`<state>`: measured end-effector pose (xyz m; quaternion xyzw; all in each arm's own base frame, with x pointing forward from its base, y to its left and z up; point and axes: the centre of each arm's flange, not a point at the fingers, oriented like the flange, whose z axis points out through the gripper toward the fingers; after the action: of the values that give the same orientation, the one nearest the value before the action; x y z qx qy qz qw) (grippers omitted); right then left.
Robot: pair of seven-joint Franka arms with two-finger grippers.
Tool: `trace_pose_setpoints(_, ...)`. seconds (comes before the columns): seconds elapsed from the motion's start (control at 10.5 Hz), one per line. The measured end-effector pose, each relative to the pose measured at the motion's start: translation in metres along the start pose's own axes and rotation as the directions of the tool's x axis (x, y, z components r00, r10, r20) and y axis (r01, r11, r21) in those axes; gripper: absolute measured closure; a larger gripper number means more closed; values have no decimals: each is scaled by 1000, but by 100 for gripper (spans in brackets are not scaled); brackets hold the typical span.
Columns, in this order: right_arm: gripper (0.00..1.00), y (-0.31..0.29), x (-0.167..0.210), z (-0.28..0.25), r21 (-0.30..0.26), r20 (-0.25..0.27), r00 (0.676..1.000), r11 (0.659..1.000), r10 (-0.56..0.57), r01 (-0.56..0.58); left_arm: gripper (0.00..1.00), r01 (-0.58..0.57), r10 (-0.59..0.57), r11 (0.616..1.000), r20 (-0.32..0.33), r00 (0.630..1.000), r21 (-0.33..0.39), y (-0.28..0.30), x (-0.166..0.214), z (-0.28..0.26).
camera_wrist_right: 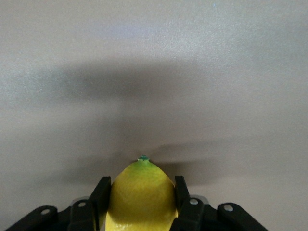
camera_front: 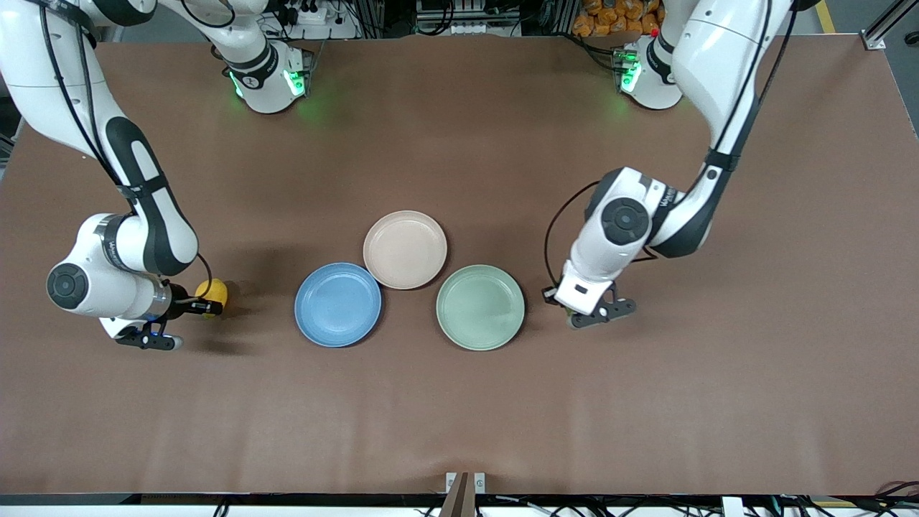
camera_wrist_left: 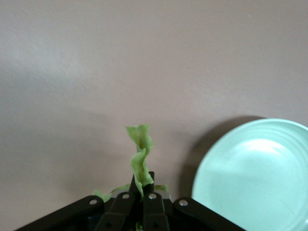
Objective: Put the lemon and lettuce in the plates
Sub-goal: 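Carry the lettuce to the beige plate while the right gripper carries the lemon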
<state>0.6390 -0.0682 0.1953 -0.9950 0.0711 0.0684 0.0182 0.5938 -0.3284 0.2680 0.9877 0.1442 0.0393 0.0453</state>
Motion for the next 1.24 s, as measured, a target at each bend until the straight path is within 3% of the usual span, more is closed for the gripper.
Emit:
trace_pose_setpoints(0.67, 42, -16, 2, -11, -2, 45, 999, 1000, -10, 10, 96, 130, -131, 991, -9, 991, -43, 70, -68, -24)
trace_pose_setpoints(0.95, 42, -24, 8, -24, -1, 39, 999, 1000, -13, 14, 96, 194, -196, 977, -12, 981, -89, 95, -95, -28)
trace_pose_setpoints(1.24, 42, -56, 12, -40, 42, 37, 999, 999, 15, -17, 96, 276, -279, 951, -2, 960, -142, 124, -119, -32)
